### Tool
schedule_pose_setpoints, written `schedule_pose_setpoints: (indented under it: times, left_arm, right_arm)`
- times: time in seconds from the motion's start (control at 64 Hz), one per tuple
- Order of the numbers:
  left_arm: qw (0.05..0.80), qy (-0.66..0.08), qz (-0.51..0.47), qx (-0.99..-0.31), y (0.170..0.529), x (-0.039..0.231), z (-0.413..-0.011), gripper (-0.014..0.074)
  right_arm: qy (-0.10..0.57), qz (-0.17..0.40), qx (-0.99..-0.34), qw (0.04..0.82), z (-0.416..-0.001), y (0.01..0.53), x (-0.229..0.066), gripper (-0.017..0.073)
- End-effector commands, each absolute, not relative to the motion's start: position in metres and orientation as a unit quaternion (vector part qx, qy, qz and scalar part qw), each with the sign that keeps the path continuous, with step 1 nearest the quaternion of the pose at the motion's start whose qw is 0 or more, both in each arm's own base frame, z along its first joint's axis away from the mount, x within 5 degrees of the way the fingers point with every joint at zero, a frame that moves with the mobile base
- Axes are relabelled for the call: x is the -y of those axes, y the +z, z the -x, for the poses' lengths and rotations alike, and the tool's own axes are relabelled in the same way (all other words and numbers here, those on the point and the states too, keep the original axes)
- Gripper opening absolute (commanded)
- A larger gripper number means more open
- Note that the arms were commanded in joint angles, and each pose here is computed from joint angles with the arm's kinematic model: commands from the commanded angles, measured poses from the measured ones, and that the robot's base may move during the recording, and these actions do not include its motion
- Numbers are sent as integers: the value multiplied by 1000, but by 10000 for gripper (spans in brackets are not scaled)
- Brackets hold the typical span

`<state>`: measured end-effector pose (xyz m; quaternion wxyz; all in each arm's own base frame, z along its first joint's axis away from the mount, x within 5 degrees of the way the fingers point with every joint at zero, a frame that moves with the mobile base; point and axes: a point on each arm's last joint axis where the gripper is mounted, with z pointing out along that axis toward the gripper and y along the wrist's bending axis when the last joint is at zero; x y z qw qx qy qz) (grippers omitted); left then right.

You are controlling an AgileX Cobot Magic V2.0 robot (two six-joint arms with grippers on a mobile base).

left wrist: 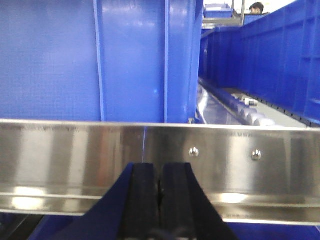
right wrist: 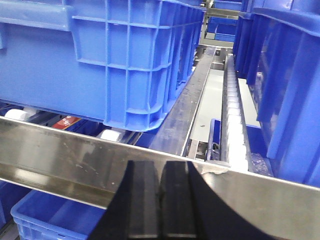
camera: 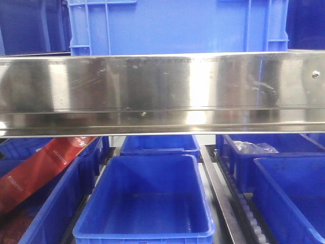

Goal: Place valve from conveyor to right shelf box

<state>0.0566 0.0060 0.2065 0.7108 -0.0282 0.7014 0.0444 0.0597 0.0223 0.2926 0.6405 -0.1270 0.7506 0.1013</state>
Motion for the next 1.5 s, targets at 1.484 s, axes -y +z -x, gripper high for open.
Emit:
schedule_pose_setpoints:
  times: [1.484]
  left_arm:
    - [725, 43, 27, -686, 210, -6, -56, -111]
  right_arm:
    - [15, -17, -717, 697, -60, 257, 0, -154]
